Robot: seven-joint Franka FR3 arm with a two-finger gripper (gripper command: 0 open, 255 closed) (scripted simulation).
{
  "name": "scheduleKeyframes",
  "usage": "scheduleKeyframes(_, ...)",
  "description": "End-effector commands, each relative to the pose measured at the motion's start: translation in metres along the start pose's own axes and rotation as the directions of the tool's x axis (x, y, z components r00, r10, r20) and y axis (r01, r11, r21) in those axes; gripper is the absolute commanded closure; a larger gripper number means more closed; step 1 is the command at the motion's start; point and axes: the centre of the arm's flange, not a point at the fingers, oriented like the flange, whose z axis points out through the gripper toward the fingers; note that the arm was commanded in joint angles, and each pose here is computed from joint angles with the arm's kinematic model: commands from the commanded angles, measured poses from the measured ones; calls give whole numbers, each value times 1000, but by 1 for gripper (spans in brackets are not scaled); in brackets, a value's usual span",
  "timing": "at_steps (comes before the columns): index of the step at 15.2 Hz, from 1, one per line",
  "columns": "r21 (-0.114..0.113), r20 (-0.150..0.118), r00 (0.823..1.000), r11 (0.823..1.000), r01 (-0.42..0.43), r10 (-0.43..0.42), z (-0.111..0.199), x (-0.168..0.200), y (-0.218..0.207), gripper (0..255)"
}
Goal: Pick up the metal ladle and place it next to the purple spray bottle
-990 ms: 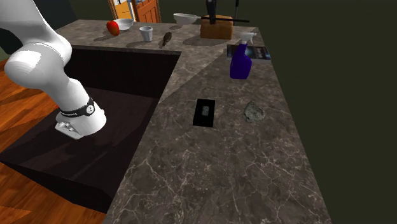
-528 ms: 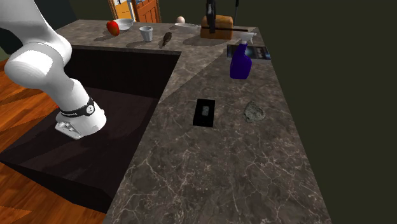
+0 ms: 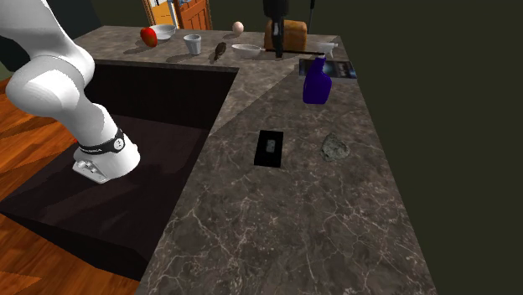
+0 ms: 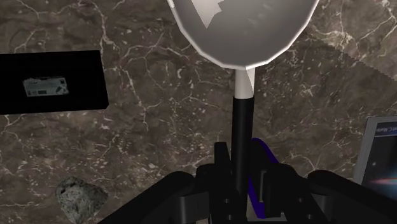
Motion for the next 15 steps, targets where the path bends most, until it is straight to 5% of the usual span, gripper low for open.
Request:
scheduleKeyframes(1,0,-1,1000,1000,0,0,10,-2,1,255)
scheduleKeyframes(15,0,-1,1000,1000,0,0,83,-10,8,255)
